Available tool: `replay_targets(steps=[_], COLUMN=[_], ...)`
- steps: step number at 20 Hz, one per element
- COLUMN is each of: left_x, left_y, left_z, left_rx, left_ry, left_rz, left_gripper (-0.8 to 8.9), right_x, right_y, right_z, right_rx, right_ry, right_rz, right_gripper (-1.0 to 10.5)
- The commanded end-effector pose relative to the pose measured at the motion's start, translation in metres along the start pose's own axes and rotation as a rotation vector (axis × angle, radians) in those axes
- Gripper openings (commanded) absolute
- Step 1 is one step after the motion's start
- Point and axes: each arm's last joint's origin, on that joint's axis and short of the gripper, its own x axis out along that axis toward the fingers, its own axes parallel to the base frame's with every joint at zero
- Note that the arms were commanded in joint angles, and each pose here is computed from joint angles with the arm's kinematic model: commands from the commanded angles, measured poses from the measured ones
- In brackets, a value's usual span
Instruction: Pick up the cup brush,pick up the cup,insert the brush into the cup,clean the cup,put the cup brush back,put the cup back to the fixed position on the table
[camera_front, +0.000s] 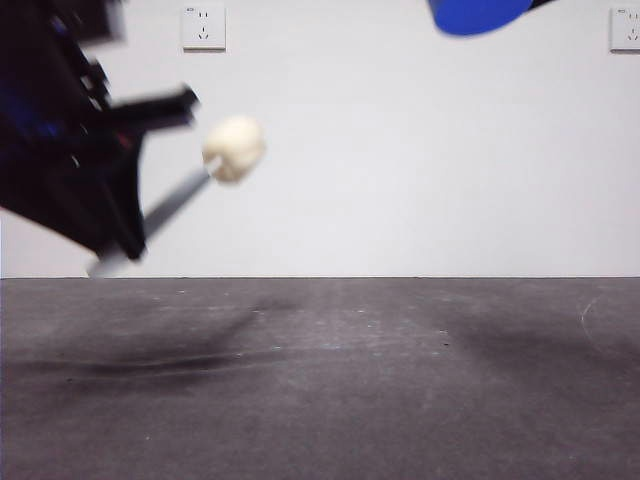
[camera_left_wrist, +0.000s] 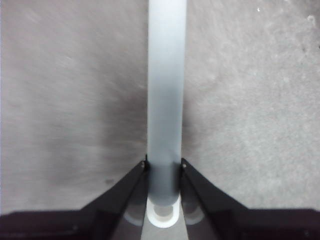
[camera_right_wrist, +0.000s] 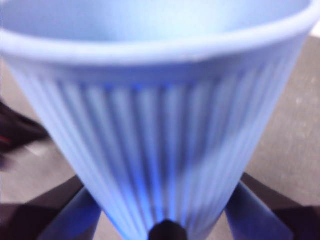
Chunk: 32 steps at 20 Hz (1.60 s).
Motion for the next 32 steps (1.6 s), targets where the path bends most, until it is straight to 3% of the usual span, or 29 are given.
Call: replay_targets(steps=[1, 10, 18, 19, 21, 22, 28, 32], left_x=[0.025, 0.079, 0.092, 0.092, 0.091, 0.091, 0.088, 0.066], left_y=[-0.003, 0.008, 0.011, 0.011, 0.011, 0.011, 0.01, 0.005], left_z=[-0.005, -0.011, -0.019, -0.02, -0.022, -0.022, -0.019, 0.002], left_rx=[-0.041, -0.161, -0.166, -0.167, -0.166, -0.167, -0.167, -0.112], left_ry=[0.062, 0.191, 0.271, 0.287, 0.317, 0.324, 0.346, 0.262], left_rz=[0.011, -0.004, -0.009, -0.022, -0.029, -0.034, -0.05, -0.096], left_gripper=[-0.09, -0.08, -0.02, 0.23, 2.96, 3.79, 3.78, 3.78], right_x=[-0.014, -0.035, -0.035, -0.035, -0.035, -0.035, -0.035, -0.027], right_y=[-0.003, -0.011, -0.01, -0.01, -0.01, -0.01, -0.01, -0.008], right_z=[0.004, -0.004, -0.004, -0.004, -0.004, -0.004, -0.004, -0.001], right_rx=[0.033, 0.041, 0.042, 0.044, 0.044, 0.044, 0.044, 0.009], right_ry=[-0.055, -0.029, -0.032, -0.032, -0.032, -0.031, -0.03, -0.044], right_rz=[0.011, 0.007, 0.008, 0.008, 0.008, 0.008, 0.007, -0.003], right_gripper=[-0.1, -0.1, -0.1, -0.1, -0.1, -0.1, -0.1, -0.1])
